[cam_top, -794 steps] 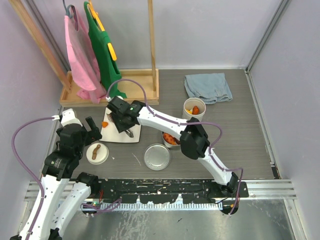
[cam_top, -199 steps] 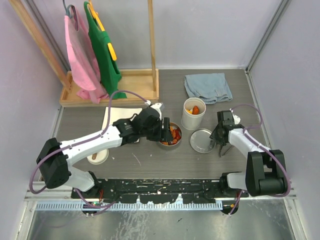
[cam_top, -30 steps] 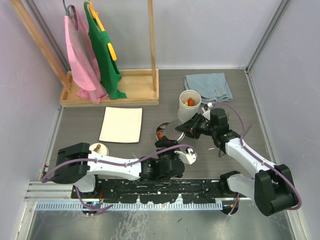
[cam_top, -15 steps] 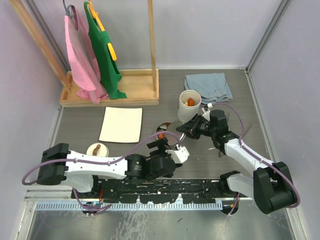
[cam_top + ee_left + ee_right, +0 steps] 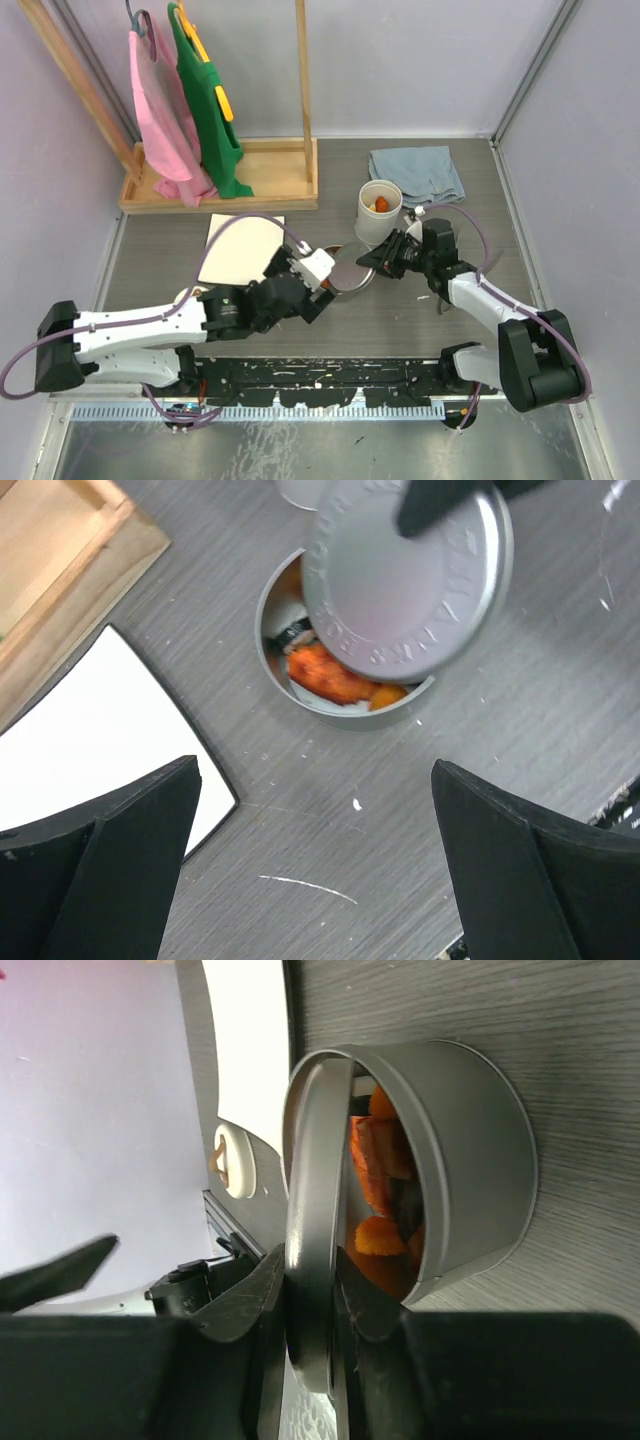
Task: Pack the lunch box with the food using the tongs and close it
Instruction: Close the box lid on the packing box.
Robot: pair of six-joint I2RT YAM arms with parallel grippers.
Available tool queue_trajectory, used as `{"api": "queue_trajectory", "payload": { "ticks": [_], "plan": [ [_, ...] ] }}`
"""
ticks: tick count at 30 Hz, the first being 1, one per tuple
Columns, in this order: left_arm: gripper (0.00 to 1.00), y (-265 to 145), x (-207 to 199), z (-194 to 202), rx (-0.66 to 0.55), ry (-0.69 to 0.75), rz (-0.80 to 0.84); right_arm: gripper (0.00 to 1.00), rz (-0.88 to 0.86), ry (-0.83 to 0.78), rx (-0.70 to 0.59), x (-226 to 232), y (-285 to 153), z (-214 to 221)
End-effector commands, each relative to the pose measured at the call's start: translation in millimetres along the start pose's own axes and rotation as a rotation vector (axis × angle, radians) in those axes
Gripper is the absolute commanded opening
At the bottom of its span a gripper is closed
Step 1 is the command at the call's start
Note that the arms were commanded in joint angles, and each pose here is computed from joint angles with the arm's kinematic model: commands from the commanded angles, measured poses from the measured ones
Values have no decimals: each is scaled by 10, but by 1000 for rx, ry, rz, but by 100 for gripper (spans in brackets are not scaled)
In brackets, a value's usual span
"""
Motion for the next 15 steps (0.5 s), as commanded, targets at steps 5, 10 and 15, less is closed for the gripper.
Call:
{"api": "queue_trajectory", "payload": {
  "ticks": [5,10,15],
  "plan": [
    [98,76,342,-266,-48,-273,26,35,64,-56,41,-199,17,-37],
    [98,248,452,-313,2,-367,-2,45,97,-66,59,-249,30,-35],
    [98,432,534,-301,56,-467,-8,49,116,-76,68,-258,26,-39]
  ]
}}
Point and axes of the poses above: each gripper's point midway between its finger pads, its own y axis out along the fingers, its own x axis along the line the jaws close on, z = x × y, the point moved 10 cm from there along -y, back along the fingers, and after that the axes turned 1 degree about y, right-handed, at the moved point
